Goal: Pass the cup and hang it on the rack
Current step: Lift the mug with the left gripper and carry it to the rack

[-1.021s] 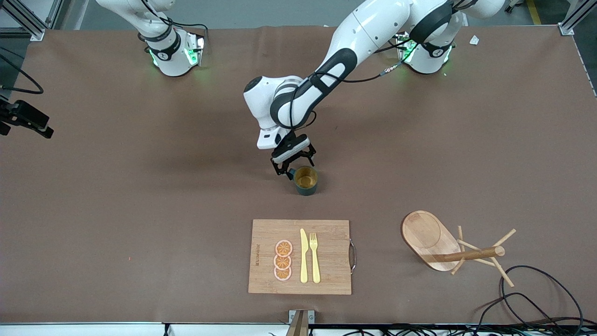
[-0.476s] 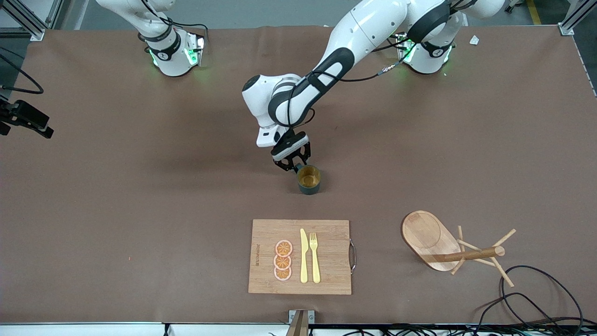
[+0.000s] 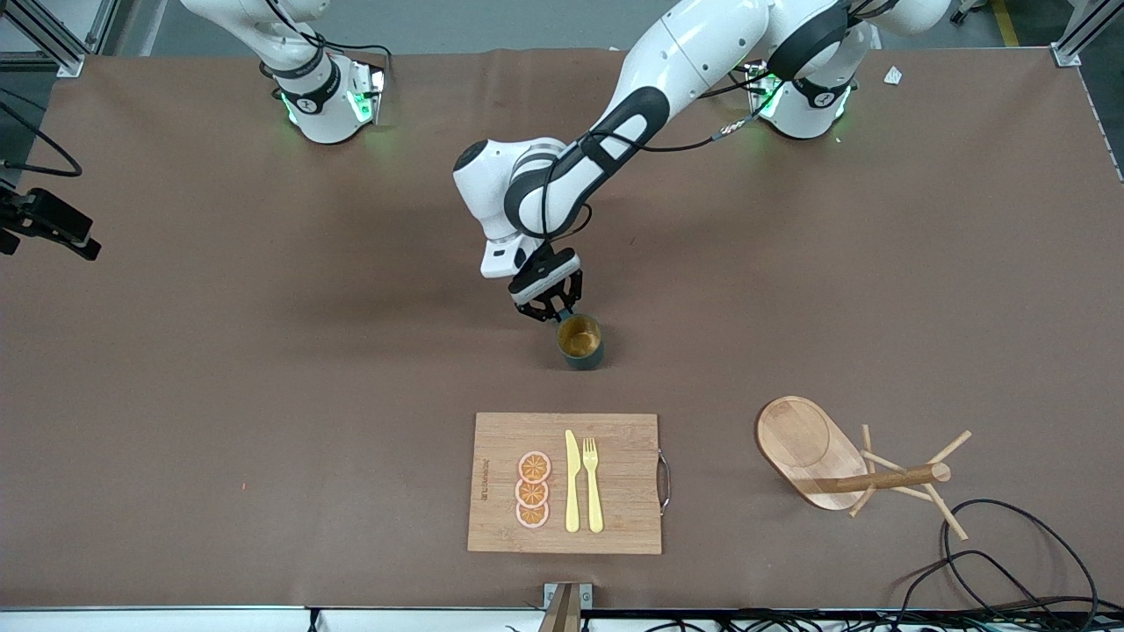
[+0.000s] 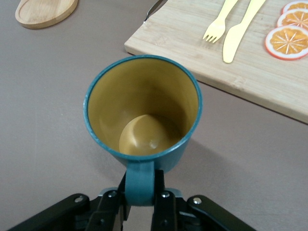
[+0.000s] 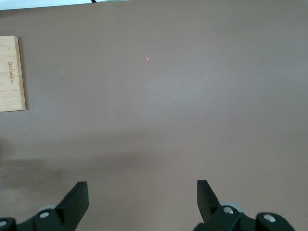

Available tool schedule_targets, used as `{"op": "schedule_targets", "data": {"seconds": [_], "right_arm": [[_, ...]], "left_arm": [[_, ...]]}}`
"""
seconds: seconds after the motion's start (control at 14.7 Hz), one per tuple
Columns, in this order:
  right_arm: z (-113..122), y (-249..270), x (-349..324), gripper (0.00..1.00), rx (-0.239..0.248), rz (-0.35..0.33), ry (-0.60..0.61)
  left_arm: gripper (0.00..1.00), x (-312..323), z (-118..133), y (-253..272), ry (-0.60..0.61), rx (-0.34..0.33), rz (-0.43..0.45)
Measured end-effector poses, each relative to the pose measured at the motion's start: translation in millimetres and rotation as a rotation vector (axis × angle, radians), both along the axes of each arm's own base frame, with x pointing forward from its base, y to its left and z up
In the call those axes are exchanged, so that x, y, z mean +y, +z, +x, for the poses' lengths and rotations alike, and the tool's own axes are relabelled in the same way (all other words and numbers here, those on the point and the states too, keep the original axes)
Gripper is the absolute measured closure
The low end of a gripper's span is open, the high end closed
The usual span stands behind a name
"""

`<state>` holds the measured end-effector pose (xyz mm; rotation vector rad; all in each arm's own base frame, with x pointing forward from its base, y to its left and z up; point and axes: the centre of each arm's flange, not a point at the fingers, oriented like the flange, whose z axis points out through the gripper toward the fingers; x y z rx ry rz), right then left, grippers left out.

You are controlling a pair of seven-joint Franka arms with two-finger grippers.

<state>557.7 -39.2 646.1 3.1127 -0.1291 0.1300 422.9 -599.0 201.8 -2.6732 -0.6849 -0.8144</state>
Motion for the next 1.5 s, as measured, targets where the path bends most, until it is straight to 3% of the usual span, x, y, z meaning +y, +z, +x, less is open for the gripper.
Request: {"op": "schedule_targets", "data": {"seconds": [0.2, 0.48, 0.88, 1.5], "right_arm": [[0.0, 0.0, -0.1, 0.00, 0.000, 0.000, 0.000], [0.0, 0.0, -0.2, 0.00, 0.000, 0.000, 0.000], [0.2, 0.1, 2.7, 0.00, 0.000, 0.000, 0.007], [0.1, 0.7, 4.0, 0.00, -0.001, 0.000, 0.010]], "left_arm": [[0.79, 11.1, 26.4, 49.7, 0.016, 0.066, -0.044], [0.79, 72.0, 98.4, 141.2, 0.072, 0.198, -0.179], [0.79, 210.3, 198.1, 243.2, 0.119, 0.362, -0.505], [0.79, 384.2, 273.0, 280.0, 0.379, 0.468, -1.002]]}}
